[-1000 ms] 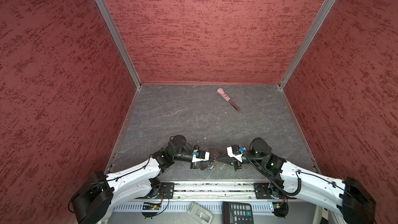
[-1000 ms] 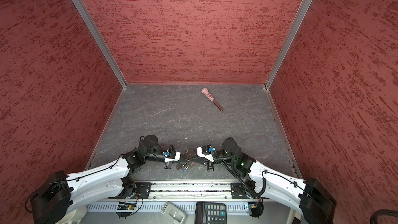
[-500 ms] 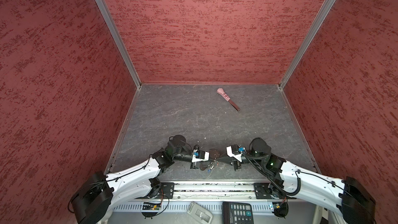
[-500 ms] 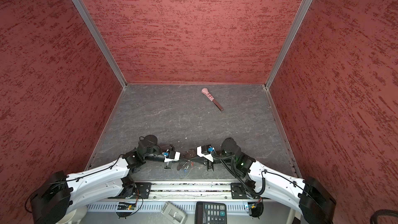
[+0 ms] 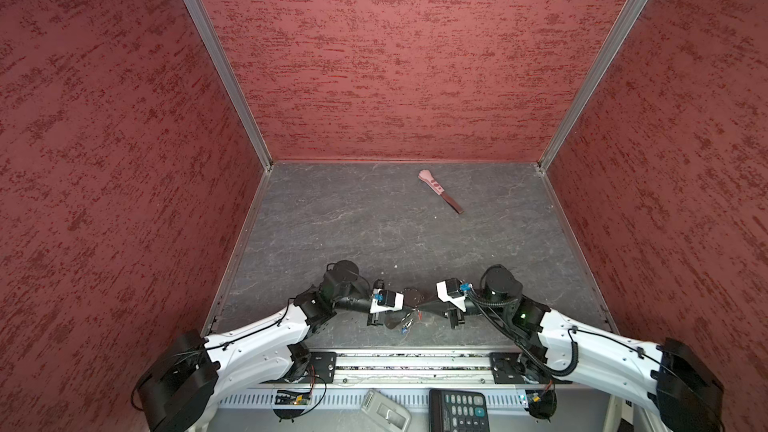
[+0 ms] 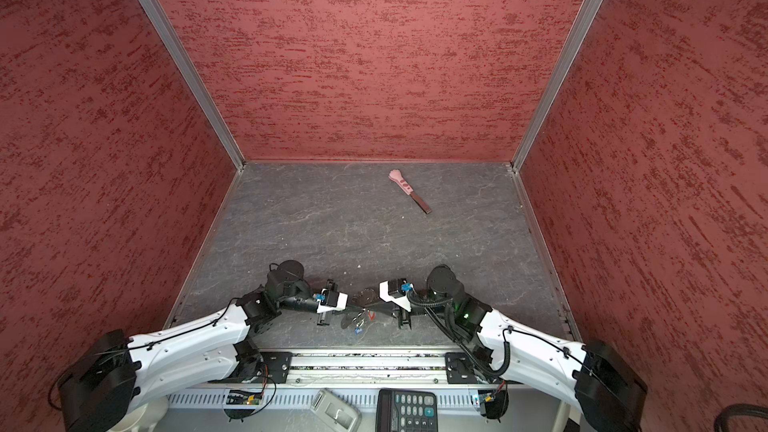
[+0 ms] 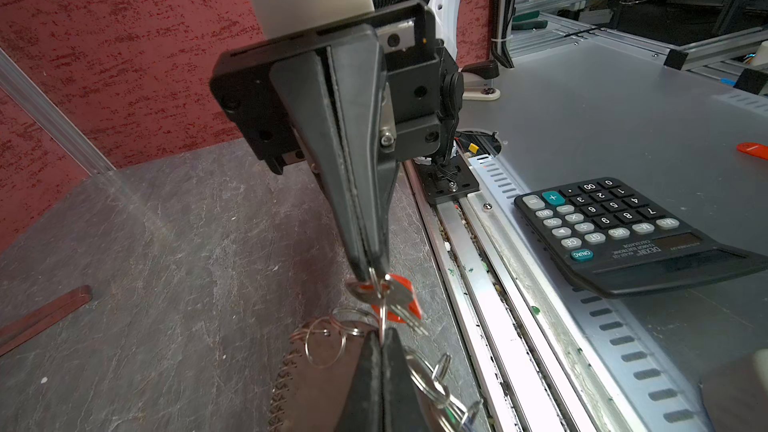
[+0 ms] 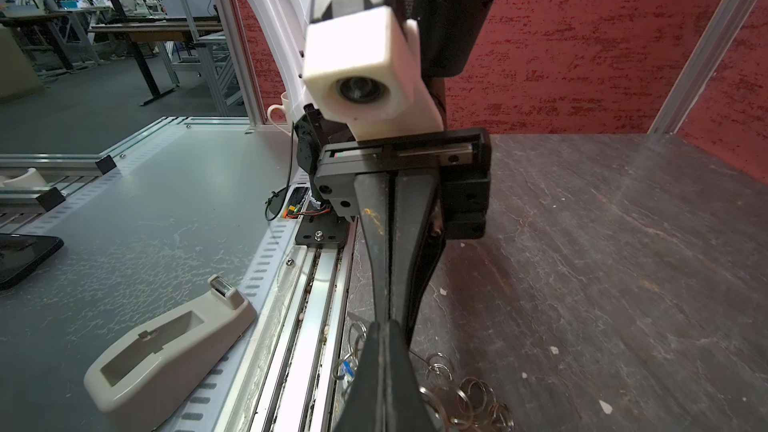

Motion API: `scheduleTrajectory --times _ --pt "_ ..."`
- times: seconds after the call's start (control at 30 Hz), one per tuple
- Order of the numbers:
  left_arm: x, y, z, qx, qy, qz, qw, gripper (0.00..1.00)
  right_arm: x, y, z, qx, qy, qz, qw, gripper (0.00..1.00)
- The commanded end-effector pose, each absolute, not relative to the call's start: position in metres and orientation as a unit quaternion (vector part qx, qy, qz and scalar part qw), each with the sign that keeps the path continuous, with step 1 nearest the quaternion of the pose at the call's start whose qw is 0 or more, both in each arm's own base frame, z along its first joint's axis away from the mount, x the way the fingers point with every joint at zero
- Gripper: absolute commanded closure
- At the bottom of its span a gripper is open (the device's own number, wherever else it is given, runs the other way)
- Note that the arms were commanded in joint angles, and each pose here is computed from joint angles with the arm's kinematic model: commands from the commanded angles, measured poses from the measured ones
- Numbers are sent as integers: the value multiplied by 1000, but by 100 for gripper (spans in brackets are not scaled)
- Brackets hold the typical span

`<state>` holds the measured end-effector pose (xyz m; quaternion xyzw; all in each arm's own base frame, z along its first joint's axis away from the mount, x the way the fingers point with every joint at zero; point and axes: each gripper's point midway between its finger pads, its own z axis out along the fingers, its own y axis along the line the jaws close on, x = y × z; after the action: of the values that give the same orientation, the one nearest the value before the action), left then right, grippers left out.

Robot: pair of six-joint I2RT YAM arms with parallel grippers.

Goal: Put the keys on the keyring

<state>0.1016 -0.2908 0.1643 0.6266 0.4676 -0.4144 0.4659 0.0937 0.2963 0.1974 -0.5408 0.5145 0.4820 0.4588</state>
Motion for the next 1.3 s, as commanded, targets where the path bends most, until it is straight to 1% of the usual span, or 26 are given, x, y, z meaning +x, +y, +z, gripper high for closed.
scheduleTrajectory --times 0.0,1.27 --pt "100 -291 172 626 453 -419 478 100 92 297 206 -542 501 487 467 100" --pt "107 -290 177 614 458 -408 498 100 90 300 197 -546 507 496 446 100"
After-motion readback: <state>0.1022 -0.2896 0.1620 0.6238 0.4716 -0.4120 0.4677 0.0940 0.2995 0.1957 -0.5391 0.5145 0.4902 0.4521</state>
